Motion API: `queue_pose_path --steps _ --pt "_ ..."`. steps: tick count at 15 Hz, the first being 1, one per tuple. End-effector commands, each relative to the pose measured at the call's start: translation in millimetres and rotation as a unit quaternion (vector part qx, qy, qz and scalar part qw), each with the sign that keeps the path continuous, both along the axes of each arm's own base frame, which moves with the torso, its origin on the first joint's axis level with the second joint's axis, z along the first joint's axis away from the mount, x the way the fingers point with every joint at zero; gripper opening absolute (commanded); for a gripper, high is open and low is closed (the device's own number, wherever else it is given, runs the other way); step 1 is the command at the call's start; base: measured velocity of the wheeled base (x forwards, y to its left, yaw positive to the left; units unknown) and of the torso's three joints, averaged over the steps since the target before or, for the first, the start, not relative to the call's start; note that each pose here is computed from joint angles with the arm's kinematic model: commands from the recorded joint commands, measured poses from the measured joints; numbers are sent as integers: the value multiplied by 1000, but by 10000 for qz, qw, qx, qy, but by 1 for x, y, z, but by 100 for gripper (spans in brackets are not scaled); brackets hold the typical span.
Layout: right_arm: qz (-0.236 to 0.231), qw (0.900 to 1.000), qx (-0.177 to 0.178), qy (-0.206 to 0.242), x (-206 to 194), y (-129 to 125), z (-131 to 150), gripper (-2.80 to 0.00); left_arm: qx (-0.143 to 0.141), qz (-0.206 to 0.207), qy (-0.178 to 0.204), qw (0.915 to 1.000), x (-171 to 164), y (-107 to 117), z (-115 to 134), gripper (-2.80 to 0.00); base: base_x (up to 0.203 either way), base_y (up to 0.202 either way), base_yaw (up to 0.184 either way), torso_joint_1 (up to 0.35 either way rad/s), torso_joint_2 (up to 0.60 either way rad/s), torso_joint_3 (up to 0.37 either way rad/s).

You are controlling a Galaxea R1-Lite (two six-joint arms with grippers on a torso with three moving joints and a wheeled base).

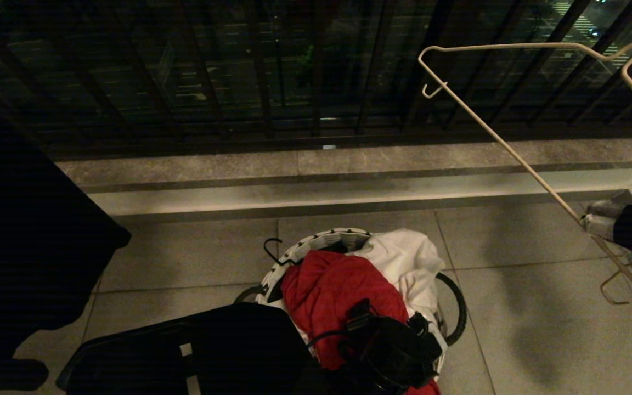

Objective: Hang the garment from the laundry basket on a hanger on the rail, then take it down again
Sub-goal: Pick up clothes from the basket

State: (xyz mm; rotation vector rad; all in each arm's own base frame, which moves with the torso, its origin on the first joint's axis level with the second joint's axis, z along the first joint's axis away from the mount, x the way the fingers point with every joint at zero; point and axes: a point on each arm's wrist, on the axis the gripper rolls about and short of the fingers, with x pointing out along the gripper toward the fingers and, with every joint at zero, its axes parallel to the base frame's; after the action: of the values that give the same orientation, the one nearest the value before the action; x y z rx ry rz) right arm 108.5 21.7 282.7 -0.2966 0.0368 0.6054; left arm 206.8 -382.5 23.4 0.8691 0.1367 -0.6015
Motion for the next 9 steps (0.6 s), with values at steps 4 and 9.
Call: queue_pose_path --steps 4,9 --pt "20 10000 -8 -8 0 0 0 -280 -1 3 -21 10000 0 0 0 -280 0 0 0 0 0 0" --pt "18 10000 -8 -8 0 0 0 -280 -110 16 -62 9999 0 1 9 -280 0 0 0 0 0 0"
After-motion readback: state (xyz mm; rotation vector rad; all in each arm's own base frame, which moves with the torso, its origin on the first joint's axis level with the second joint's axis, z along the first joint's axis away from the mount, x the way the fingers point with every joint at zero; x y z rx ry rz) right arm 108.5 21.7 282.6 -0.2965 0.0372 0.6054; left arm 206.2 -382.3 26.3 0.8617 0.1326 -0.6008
